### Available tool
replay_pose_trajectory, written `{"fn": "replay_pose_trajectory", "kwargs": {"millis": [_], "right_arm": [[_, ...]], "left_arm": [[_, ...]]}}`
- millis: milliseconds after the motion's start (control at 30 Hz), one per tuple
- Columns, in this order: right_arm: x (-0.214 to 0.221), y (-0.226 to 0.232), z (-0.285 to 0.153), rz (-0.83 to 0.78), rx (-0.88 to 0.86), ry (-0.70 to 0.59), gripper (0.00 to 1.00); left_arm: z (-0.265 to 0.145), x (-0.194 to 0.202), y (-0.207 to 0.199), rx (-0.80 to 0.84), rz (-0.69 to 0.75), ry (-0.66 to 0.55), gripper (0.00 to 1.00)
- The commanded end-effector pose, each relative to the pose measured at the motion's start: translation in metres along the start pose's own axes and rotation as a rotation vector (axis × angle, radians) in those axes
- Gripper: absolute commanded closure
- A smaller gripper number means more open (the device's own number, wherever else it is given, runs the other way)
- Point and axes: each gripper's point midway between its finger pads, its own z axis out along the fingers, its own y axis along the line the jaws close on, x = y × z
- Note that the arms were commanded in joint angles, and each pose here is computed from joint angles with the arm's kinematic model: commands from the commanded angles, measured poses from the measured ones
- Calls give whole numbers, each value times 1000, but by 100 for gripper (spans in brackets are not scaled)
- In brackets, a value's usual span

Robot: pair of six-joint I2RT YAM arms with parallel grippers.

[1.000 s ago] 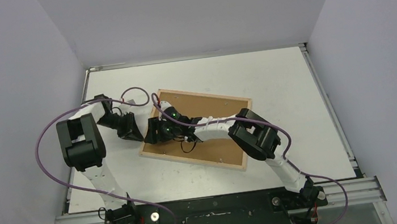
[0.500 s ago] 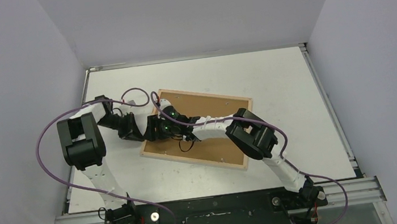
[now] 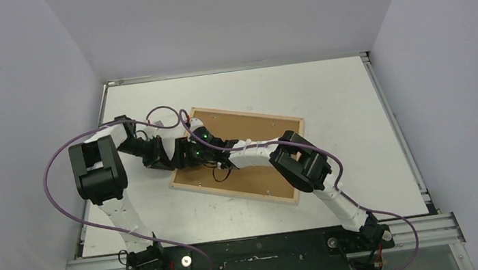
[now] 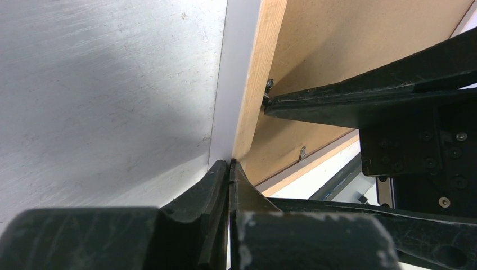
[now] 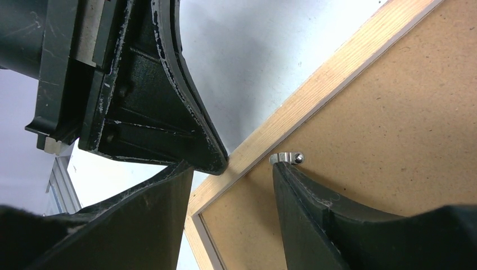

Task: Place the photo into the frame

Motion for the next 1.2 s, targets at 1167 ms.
{"fn": "replay_pose_trajectory", "kwargs": {"millis": [1167], "right_arm": [[-55, 22, -83, -54, -3, -210, 28]], "left_arm": [[-17, -17, -11, 20, 37, -60, 97]]}}
